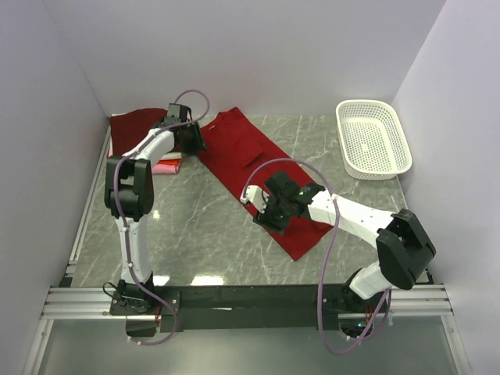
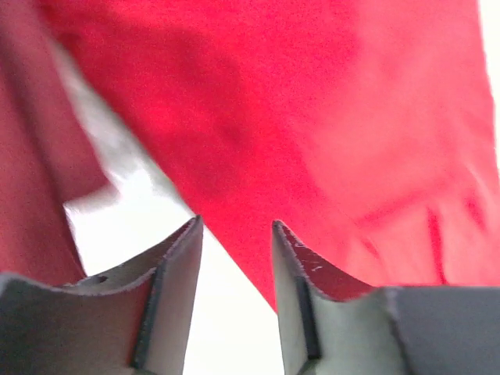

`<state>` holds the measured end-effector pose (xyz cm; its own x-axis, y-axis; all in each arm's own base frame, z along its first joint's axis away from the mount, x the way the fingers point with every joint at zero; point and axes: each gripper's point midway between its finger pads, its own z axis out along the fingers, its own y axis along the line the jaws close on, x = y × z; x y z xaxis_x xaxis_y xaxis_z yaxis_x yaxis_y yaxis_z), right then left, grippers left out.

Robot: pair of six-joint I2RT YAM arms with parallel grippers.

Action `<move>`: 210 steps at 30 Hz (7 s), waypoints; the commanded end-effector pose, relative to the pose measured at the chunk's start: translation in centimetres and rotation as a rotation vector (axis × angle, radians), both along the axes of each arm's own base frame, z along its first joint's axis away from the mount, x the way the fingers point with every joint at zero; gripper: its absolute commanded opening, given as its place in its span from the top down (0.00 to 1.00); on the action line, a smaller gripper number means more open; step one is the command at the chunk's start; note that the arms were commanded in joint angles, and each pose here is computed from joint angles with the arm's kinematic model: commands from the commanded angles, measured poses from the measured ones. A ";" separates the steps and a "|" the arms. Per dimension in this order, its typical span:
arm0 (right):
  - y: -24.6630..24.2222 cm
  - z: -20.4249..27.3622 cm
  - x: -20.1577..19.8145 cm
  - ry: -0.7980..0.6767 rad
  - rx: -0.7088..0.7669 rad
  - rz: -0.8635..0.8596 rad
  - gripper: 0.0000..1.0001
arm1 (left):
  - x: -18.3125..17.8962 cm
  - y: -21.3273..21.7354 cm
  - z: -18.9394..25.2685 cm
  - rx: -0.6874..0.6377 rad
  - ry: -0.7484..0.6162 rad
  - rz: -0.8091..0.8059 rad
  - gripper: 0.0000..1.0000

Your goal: Fold and stack the t-shirts

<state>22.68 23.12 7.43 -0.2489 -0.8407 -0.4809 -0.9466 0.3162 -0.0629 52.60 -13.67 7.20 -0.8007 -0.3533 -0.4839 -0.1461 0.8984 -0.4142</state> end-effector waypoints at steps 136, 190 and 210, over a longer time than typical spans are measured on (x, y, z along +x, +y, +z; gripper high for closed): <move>-13.9 11.6 6.0 -0.034 0.541 -0.362 0.18 | -48.7 -21.2 -3.2 0.254 -0.306 -1.306 0.95; -14.2 9.6 6.3 0.047 0.517 -0.383 0.18 | 0.8 -8.1 -5.7 -0.171 0.056 -0.043 0.90; -14.9 7.7 7.5 0.089 0.481 -0.417 0.17 | 8.2 -6.4 -1.5 -0.297 -0.050 -0.039 0.63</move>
<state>28.73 8.68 13.96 -0.5984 -0.3539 -0.7188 -0.7212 0.6288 0.2908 61.51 -20.98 3.43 -0.7960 -0.4846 -0.3627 -0.1295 0.7216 -0.6801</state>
